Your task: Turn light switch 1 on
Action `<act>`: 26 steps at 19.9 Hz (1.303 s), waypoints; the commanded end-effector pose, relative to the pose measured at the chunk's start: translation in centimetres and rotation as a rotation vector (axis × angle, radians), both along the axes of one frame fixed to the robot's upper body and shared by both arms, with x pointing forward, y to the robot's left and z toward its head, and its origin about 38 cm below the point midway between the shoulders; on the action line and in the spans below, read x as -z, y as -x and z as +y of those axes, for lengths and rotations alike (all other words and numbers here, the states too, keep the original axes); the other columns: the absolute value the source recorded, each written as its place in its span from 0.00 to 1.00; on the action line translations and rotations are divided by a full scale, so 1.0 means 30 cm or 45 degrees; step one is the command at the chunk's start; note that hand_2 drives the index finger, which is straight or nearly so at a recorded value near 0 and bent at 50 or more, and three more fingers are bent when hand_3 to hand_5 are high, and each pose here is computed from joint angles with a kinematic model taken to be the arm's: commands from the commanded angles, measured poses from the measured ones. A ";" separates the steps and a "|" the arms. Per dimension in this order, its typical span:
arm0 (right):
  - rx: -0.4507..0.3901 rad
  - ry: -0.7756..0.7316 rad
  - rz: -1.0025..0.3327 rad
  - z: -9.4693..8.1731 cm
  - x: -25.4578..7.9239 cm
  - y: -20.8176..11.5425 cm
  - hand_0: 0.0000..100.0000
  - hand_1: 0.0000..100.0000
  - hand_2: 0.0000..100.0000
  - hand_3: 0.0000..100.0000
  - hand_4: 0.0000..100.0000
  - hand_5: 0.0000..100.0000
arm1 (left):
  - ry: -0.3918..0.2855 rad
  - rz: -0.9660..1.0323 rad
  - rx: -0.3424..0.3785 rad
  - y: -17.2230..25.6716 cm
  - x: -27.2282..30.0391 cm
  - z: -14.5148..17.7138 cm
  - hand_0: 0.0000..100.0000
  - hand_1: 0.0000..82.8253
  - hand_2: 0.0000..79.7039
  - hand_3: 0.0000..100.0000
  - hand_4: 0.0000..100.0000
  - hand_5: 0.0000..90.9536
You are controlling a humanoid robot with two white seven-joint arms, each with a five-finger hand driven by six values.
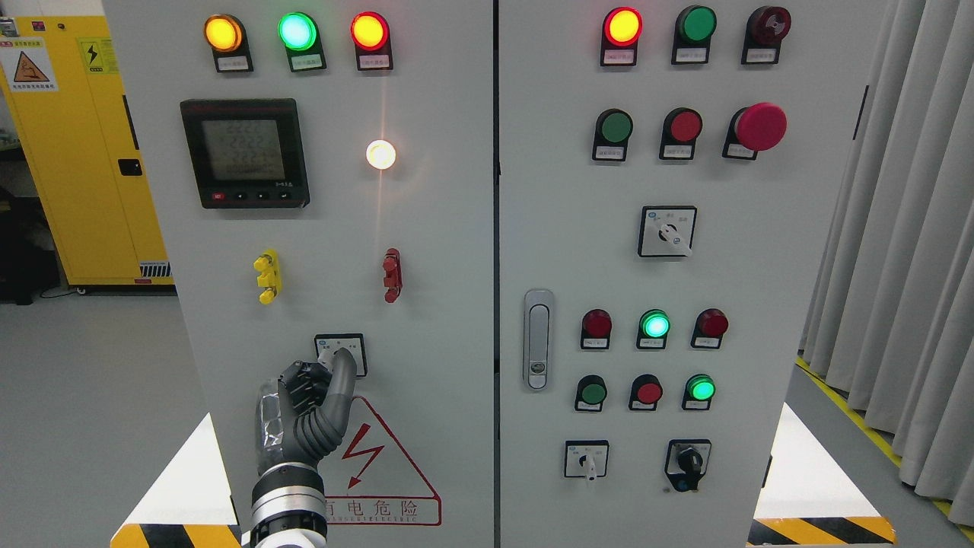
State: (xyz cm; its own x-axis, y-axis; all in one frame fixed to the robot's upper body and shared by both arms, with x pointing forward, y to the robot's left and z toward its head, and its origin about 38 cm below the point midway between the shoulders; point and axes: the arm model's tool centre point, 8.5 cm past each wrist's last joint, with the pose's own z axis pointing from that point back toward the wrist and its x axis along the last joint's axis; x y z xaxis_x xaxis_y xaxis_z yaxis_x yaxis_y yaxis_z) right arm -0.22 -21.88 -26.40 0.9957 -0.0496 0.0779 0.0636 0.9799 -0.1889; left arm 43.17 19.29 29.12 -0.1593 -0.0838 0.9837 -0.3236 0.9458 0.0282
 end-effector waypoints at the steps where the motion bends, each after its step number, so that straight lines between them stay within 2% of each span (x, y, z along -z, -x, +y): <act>1: 0.000 0.001 0.001 0.000 0.000 0.000 0.00 0.50 0.04 0.00 0.00 0.00 | 0.001 -0.002 0.006 0.000 -0.002 -0.003 0.40 0.59 0.80 0.91 0.89 0.91; 8: 0.000 -0.001 0.001 0.000 0.000 0.000 0.00 0.50 0.04 0.00 0.00 0.00 | 0.002 -0.008 0.005 0.001 -0.002 -0.002 0.21 0.56 0.80 0.91 0.88 0.91; 10: 0.000 -0.001 0.001 0.000 0.000 0.000 0.00 0.50 0.04 0.00 0.00 0.00 | 0.004 -0.004 0.006 0.003 0.003 -0.001 0.18 0.56 0.81 0.91 0.88 0.91; 26: 0.000 -0.001 0.001 0.000 0.000 0.000 0.00 0.50 0.04 0.00 0.00 0.00 | 0.007 -0.053 -0.011 0.088 0.134 0.028 0.14 0.55 0.83 0.92 0.89 0.91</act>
State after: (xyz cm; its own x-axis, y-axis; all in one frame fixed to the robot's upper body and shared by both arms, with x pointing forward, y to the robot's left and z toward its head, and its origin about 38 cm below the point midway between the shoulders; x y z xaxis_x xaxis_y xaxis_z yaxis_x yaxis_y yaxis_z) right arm -0.22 -21.88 -26.40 0.9957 -0.0496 0.0780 0.0636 0.9799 -0.1889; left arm 41.81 19.66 26.96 -0.2071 -0.0761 0.9754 -0.3291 0.9443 0.0038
